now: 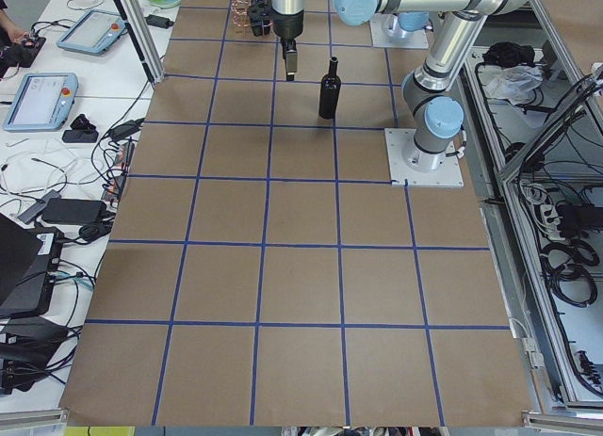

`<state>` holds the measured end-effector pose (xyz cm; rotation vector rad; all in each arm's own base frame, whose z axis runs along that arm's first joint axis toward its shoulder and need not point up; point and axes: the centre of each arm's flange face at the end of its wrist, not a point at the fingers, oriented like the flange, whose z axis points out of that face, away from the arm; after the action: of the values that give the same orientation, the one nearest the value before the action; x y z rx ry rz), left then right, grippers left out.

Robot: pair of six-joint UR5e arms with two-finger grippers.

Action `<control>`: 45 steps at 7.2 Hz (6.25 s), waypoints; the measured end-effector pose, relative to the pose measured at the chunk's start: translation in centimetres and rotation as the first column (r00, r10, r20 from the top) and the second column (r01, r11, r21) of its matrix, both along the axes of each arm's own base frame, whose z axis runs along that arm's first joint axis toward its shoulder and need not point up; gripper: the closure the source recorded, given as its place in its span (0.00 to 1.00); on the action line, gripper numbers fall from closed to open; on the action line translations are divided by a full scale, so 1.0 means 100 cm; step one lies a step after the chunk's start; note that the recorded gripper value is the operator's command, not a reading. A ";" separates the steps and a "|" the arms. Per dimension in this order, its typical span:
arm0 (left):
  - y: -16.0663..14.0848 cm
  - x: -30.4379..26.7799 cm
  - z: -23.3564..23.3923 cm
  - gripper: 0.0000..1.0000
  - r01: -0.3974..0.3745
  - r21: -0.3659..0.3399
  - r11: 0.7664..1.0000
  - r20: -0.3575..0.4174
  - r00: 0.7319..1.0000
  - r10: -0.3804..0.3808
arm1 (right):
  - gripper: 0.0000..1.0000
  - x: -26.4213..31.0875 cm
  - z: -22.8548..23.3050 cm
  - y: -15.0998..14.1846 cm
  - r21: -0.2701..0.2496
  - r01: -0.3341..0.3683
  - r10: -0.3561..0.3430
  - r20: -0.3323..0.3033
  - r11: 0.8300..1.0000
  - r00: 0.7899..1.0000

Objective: Place wine into wine basket
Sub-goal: 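Raise the left gripper away from the standing bottle, then reach the right gripper to the standing bottle and grasp its neck, then lift the bottle with the right gripper and carry it toward the copper rack, then tilt the bottle and lower it into the empty rack slot with the right gripper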

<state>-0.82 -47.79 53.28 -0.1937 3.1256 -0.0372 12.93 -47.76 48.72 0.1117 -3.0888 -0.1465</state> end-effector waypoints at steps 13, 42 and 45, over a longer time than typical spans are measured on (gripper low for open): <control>0.025 0.135 -0.004 0.00 0.230 0.070 0.971 -0.054 0.972 -0.227 | 0.00 0.375 -0.053 0.131 -0.165 0.016 0.000 0.095 0.986 0.995; -0.005 -0.042 -0.008 0.00 0.078 0.038 0.996 0.029 0.996 -0.080 | 1.00 0.124 0.061 0.028 -0.160 -0.244 0.243 -0.021 0.957 0.970; -0.028 -0.090 -0.015 0.00 0.102 -0.024 0.995 -0.025 0.994 -0.102 | 1.00 0.014 0.099 0.027 -0.148 -0.353 0.347 -0.070 0.924 0.935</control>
<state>-9.83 -50.56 51.78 -0.0344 3.1595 -0.0710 14.30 -45.08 58.66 0.6395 -2.9601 0.1098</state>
